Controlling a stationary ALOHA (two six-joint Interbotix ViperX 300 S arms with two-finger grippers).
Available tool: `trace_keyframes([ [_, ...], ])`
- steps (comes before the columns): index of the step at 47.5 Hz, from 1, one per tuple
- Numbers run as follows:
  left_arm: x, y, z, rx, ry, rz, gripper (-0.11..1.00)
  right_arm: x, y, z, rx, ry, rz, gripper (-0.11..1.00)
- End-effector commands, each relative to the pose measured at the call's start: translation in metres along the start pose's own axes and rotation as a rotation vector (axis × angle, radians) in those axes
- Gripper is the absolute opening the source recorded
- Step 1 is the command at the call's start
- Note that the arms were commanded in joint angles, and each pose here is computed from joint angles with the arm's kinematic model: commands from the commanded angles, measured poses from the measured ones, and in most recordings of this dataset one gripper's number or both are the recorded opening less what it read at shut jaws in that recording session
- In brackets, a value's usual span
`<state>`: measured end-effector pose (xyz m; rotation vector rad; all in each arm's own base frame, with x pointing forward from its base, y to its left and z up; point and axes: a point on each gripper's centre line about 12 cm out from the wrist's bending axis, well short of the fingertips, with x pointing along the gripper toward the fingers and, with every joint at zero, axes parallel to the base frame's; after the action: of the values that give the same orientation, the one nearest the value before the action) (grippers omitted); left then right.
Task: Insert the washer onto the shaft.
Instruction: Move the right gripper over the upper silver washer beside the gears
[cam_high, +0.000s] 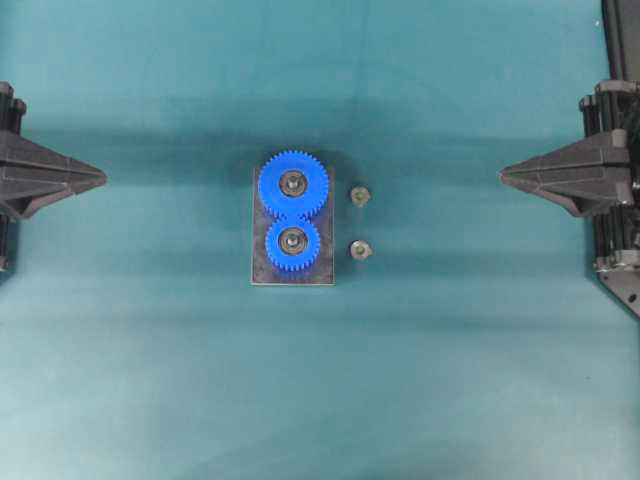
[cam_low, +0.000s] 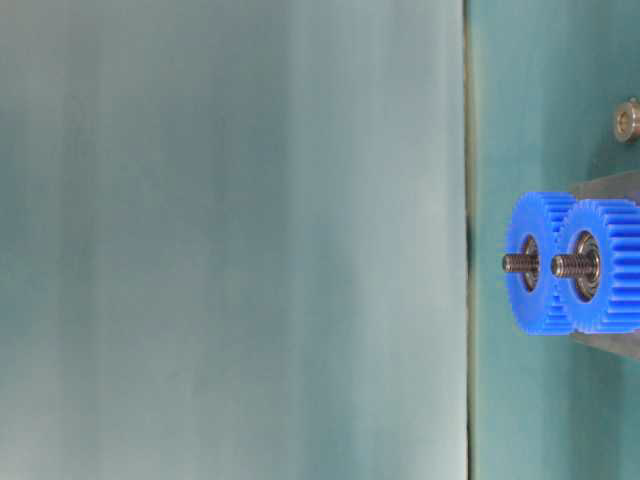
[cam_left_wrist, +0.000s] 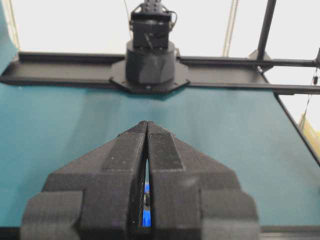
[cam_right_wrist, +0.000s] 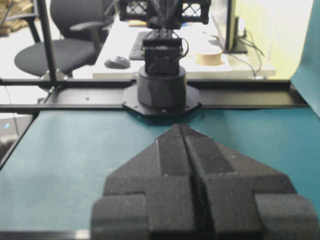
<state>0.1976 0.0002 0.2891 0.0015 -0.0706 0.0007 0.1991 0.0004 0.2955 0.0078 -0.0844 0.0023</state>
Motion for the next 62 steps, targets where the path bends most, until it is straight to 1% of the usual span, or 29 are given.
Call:
trace_keyframes([
  [1,0.007,-0.005,0.016,-0.033,-0.035,-0.025,0.01,0.005,-0.008,0.01,0.03,-0.016,-0.042,0.02],
  [2,0.008,-0.005,0.017,-0.039,-0.033,-0.025,0.01,0.006,-0.011,0.011,0.053,-0.006,-0.057,0.02],
  [3,0.009,-0.005,0.019,-0.04,-0.032,-0.025,0.01,0.007,-0.013,0.01,0.088,0.011,-0.072,0.02],
  [5,0.012,-0.005,0.021,-0.043,-0.023,-0.025,0.01,0.011,-0.018,0.006,0.156,0.069,-0.104,0.02],
  [7,0.015,-0.005,0.022,-0.042,-0.006,-0.023,0.01,0.015,-0.023,0.004,0.192,0.133,-0.132,0.02],
  [10,0.018,-0.005,0.021,-0.037,0.04,-0.022,0.01,0.021,-0.028,0.0,0.196,0.235,-0.154,0.02],
  [13,0.023,-0.004,0.018,-0.031,0.105,-0.019,0.01,0.027,-0.03,-0.006,0.194,0.33,-0.159,0.02],
  [16,0.025,-0.004,0.015,-0.03,0.161,-0.018,0.01,0.035,-0.034,-0.013,0.177,0.425,-0.171,0.02],
  [20,0.027,-0.004,0.012,-0.028,0.209,-0.017,0.01,0.046,-0.039,-0.024,0.158,0.529,-0.182,0.02],
  [29,0.025,-0.004,0.011,-0.028,0.236,-0.016,0.01,0.074,-0.05,-0.064,0.137,0.726,-0.201,0.02],
  [35,0.023,-0.004,0.012,-0.028,0.236,-0.016,0.01,0.09,-0.056,-0.087,0.146,0.815,-0.211,0.02],
  [42,0.022,-0.004,0.012,-0.028,0.252,-0.015,0.01,0.103,-0.064,-0.114,0.165,0.973,-0.226,0.02],
  [45,0.022,-0.004,0.011,-0.028,0.256,-0.015,0.01,0.108,-0.067,-0.123,0.167,1.019,-0.228,0.03],
  [48,0.022,-0.004,0.011,-0.028,0.256,-0.015,0.01,0.112,-0.069,-0.13,0.162,1.045,-0.226,0.13],
  [50,0.022,-0.004,0.011,-0.028,0.256,-0.015,0.01,0.115,-0.07,-0.136,0.155,1.06,-0.221,0.22],
  [58,0.023,-0.004,0.012,-0.028,0.253,-0.015,0.01,0.128,-0.071,-0.154,0.119,1.101,-0.193,0.72],
  [61,0.023,-0.004,0.014,-0.028,0.249,-0.015,0.01,0.133,-0.071,-0.158,0.108,1.108,-0.183,0.87],
  [62,0.023,-0.004,0.015,-0.029,0.249,-0.015,0.01,0.135,-0.071,-0.159,0.104,1.11,-0.181,0.89],
])
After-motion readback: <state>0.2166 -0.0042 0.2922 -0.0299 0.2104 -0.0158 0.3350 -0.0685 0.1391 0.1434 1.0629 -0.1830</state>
